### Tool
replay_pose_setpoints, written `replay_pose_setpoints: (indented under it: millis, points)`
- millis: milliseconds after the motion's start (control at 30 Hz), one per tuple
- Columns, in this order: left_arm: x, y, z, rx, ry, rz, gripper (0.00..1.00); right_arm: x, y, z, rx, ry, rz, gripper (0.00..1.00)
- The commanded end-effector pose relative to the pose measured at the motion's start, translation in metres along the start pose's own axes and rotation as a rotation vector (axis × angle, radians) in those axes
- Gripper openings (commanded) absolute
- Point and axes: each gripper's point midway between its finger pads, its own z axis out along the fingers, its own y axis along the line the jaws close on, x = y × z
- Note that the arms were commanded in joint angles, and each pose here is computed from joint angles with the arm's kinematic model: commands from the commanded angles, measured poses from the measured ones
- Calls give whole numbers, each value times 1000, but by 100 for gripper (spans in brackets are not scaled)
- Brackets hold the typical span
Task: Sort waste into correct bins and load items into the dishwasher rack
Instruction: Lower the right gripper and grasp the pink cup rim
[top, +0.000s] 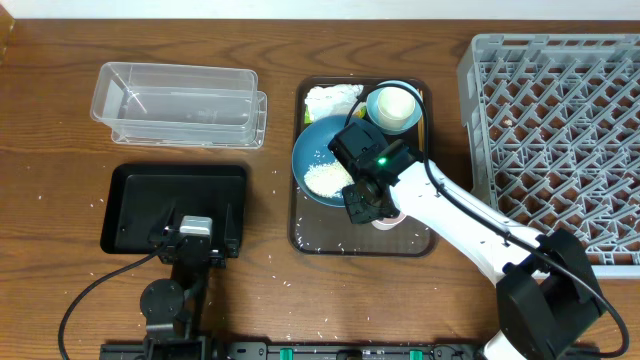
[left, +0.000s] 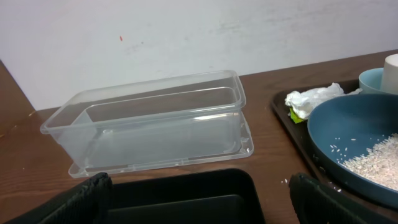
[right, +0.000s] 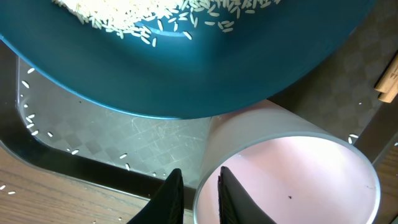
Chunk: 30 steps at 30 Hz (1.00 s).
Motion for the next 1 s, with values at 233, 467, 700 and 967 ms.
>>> replay_pose_setpoints:
  millis: [233,467,700,967]
  points:
    - [16,-4,1,20,47,3,93,-3,3,0,7,-9,22,24]
    - [16,-4,1,20,47,3,93,-3,3,0,6,-9,22,19]
    - [16,-4,1,20,47,3,93,-3,3,0,6,-9,28,19]
    - [16,-4,1,20,48,3,93,1,3,3,11,2,29,20]
